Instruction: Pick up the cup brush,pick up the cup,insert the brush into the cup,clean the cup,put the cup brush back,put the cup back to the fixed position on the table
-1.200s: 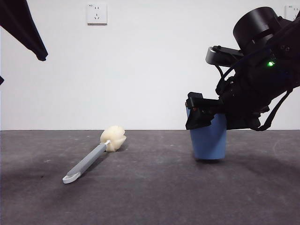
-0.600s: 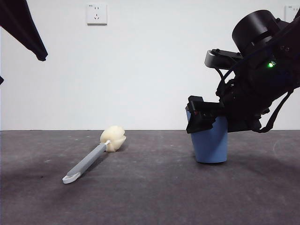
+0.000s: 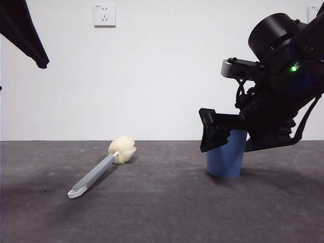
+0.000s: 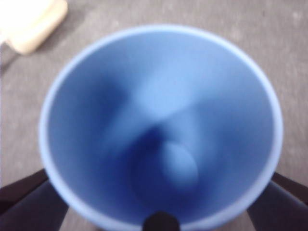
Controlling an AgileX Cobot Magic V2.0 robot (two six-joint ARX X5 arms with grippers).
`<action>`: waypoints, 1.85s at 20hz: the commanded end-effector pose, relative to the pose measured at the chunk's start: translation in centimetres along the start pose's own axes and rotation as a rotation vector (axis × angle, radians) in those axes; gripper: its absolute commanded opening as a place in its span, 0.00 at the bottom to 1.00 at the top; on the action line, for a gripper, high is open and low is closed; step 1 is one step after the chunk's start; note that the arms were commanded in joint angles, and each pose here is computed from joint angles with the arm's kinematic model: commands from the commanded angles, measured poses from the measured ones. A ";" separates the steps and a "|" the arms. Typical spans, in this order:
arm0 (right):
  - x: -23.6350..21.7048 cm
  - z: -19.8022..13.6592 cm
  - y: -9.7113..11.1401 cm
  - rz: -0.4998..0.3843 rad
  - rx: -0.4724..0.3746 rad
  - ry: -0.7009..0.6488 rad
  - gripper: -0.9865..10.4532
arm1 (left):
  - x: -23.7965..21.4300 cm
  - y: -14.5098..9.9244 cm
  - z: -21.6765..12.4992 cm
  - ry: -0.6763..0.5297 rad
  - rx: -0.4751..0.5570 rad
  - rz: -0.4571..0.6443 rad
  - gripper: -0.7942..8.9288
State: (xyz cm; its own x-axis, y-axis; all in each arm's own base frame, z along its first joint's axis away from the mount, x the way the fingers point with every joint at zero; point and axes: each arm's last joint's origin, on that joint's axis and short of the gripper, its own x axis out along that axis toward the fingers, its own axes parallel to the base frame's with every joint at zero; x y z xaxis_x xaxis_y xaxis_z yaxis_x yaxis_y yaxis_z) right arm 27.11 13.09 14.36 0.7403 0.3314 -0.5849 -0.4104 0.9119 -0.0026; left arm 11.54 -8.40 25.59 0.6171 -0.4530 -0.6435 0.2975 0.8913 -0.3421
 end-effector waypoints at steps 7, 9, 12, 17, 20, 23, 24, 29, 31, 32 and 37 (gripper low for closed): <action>-4.6 1.3 -0.1 0.002 -0.038 -0.008 0.56 | 0.2 0.1 -0.2 -0.002 0.017 0.002 0.50; -6.1 2.2 -0.1 0.000 -0.044 -0.064 0.56 | 0.2 0.0 -0.1 -0.012 0.017 -0.003 0.50; -7.0 2.2 -0.2 -0.004 -0.060 -0.043 0.56 | 0.2 0.0 0.0 -0.015 0.017 -0.004 0.50; -10.1 2.1 0.5 0.031 -0.028 0.000 0.56 | 0.2 0.0 -0.1 -0.007 0.018 -0.005 0.50; -13.5 1.3 1.7 0.110 -0.023 0.080 0.56 | 0.2 0.1 -0.2 0.009 0.039 -0.008 0.50; -16.2 -0.1 2.3 0.155 0.020 0.186 0.55 | 0.2 0.0 -0.6 0.071 0.101 -0.064 0.50; -16.9 -0.5 2.5 0.168 0.026 0.206 0.55 | 0.2 0.0 -0.8 0.091 0.114 -0.080 0.50; -19.3 -1.6 3.0 0.337 0.108 0.292 0.22 | 0.1 0.1 -1.3 0.163 0.154 -0.112 0.11; -19.7 -1.9 3.0 0.363 0.106 0.308 0.08 | 0.1 0.1 -1.4 0.173 0.166 -0.119 0.07; -19.7 -1.9 3.0 0.368 0.106 0.307 0.08 | 0.1 0.1 -1.4 0.178 0.165 -0.134 0.07; -19.8 -1.9 3.0 0.371 0.121 0.307 0.09 | 0.1 0.1 -1.4 0.174 0.165 -0.127 0.08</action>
State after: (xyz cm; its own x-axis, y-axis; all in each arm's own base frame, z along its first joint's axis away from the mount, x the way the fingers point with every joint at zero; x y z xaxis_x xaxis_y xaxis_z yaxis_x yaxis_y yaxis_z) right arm 10.24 8.80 24.29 0.3554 0.5632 -0.7460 -0.5421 0.7744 0.3264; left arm 10.62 -8.38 24.86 0.4404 -0.5496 -0.7099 0.4815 0.8120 -0.3299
